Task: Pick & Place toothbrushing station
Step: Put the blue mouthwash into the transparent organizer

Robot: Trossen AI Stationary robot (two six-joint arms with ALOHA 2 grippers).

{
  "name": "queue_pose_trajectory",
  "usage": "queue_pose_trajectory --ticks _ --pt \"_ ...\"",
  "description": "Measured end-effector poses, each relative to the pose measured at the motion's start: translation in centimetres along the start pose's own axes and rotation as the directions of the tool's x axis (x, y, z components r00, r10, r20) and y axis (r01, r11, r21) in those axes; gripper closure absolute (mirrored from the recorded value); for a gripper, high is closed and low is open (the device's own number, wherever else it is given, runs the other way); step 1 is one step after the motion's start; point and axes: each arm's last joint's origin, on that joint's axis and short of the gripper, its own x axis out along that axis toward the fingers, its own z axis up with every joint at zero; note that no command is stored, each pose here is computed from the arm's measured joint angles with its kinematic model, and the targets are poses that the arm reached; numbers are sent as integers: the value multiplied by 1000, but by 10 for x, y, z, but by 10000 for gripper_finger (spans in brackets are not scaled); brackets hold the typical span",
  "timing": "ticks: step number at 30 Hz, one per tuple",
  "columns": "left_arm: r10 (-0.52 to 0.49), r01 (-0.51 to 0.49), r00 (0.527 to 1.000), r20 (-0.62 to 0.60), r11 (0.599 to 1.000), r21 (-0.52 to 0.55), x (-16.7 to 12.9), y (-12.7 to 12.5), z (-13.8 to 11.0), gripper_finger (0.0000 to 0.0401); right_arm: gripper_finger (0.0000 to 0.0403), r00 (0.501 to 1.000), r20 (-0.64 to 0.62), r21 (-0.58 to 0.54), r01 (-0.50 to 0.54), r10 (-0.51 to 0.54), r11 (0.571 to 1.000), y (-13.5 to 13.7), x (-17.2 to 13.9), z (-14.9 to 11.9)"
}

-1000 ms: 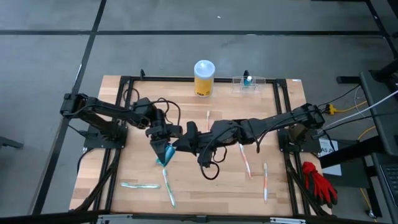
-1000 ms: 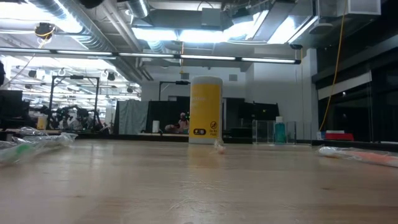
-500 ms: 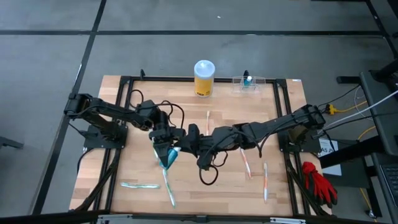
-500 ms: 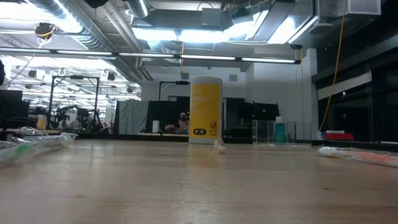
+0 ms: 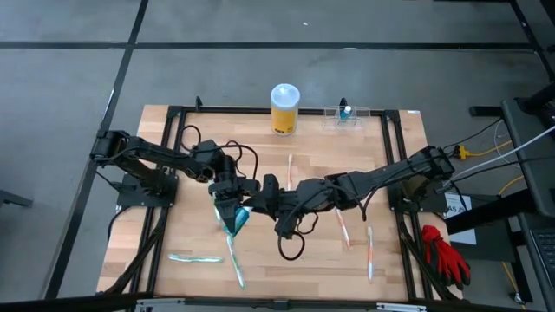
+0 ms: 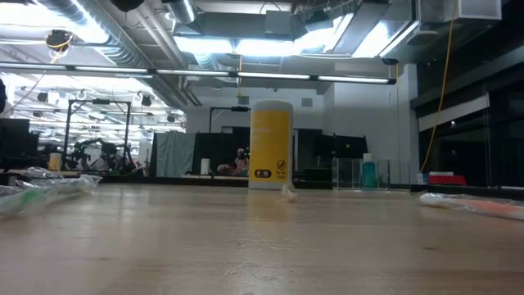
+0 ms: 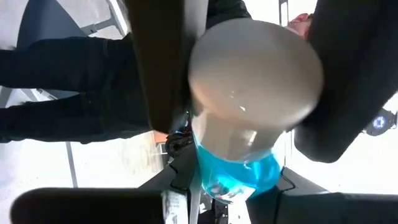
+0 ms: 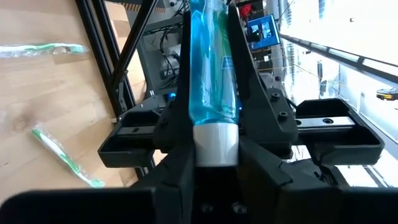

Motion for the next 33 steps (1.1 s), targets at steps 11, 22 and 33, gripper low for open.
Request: queue_pose_trajectory --ticks 11,22,33 --pt "25 -25 999 23 1000 9 -15 2 5 295 307 997 -75 21 -34 35 999 0 -16 7" --pt "55 -60 995 81 996 66 -43 2 13 265 307 972 -203 81 -104 118 991 -3 -54 12" --pt "63 -132 960 272 961 242 -96 -6 22 268 307 917 -204 462 -218 343 860 -10 -130 6"
